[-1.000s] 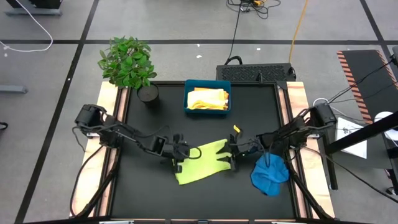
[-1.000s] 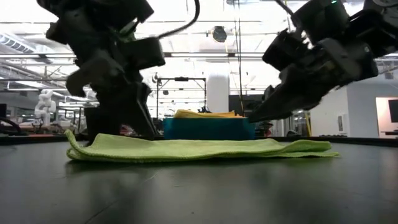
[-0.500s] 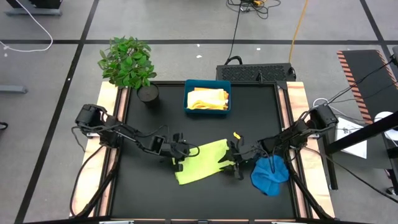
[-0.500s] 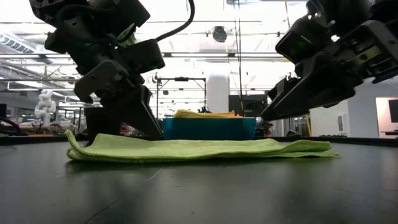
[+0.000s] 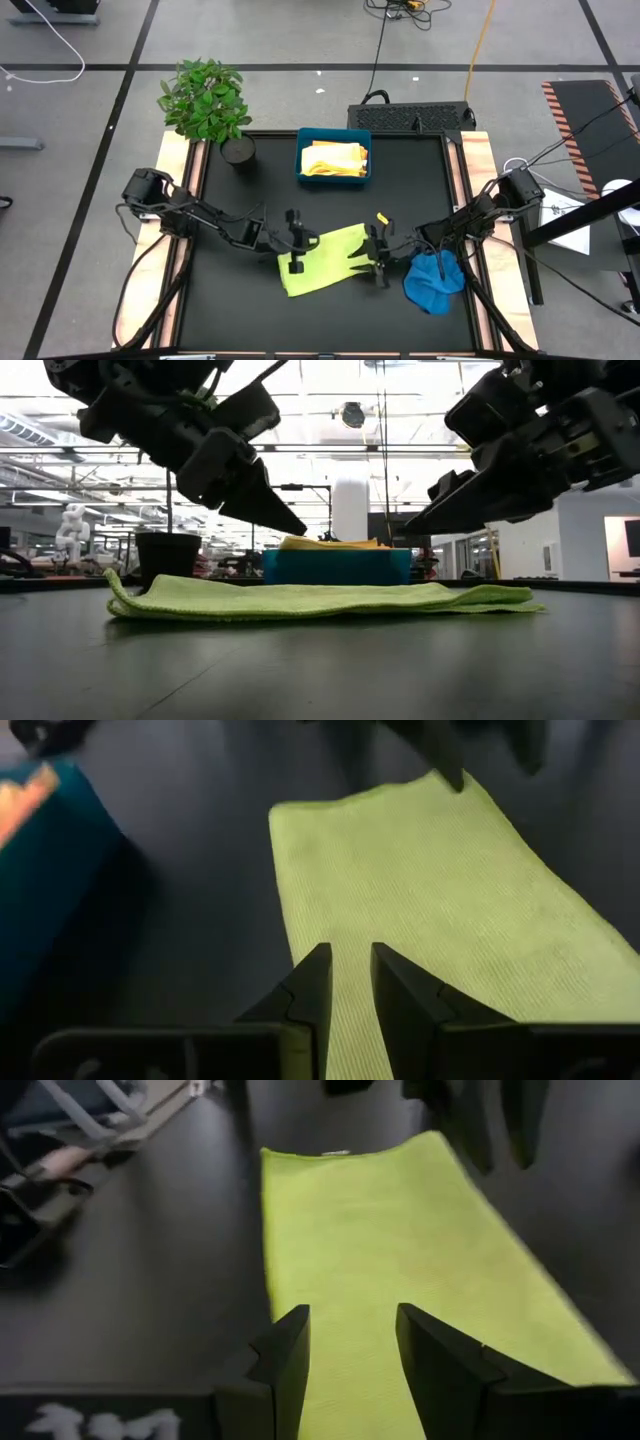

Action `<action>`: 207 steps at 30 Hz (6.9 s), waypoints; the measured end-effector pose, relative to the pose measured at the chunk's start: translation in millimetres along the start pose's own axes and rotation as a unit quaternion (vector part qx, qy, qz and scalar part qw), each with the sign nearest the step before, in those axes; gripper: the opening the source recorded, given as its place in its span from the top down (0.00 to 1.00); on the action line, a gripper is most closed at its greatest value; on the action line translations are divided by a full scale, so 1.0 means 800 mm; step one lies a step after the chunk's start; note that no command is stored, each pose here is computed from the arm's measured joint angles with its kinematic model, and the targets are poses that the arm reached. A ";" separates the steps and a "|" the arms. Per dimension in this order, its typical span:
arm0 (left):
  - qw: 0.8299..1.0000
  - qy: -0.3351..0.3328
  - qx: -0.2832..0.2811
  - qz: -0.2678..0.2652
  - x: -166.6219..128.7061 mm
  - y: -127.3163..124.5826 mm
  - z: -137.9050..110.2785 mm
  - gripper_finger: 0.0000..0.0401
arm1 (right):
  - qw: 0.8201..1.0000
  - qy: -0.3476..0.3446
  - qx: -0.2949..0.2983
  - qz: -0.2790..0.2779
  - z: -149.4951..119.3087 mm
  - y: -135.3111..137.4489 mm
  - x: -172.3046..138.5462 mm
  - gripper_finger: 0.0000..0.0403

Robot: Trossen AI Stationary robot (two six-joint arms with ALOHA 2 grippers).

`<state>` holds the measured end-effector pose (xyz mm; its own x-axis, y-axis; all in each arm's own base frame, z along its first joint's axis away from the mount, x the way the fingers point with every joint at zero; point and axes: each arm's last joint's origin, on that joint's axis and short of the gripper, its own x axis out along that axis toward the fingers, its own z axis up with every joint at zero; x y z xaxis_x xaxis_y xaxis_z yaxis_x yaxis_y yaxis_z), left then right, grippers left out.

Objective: Fold microfiber towels
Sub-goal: Fold the green microfiber towel

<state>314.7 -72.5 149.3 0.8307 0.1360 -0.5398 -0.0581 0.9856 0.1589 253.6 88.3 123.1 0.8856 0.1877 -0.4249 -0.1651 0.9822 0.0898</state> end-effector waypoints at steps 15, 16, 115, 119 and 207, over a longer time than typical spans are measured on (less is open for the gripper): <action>0.994 -0.043 0.091 0.047 0.003 0.014 0.013 0.81 | 0.995 0.011 -0.070 -0.068 0.002 -0.040 0.002 0.65; 0.993 -0.049 0.099 0.052 0.004 0.017 0.015 0.81 | 0.995 0.012 -0.072 -0.075 0.003 -0.045 0.002 0.65; 0.994 -0.067 -0.083 -0.026 -0.070 -0.126 -0.013 0.81 | 0.997 -0.066 -0.013 0.028 -0.001 0.085 0.053 0.65; 0.996 -0.035 -0.073 -0.032 -0.071 -0.127 -0.022 0.81 | 0.999 -0.024 0.011 0.020 -0.004 0.086 0.059 0.65; 0.918 0.004 0.393 -0.046 -0.190 -0.209 0.024 0.80 | 0.987 -0.050 0.099 -0.117 0.001 0.115 0.044 0.65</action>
<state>209.2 -260.2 220.8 0.8071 0.0595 -0.5874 0.4334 0.6159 0.6579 270.3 185.3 117.2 0.9291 -0.0559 -0.3655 0.1289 0.9755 0.1783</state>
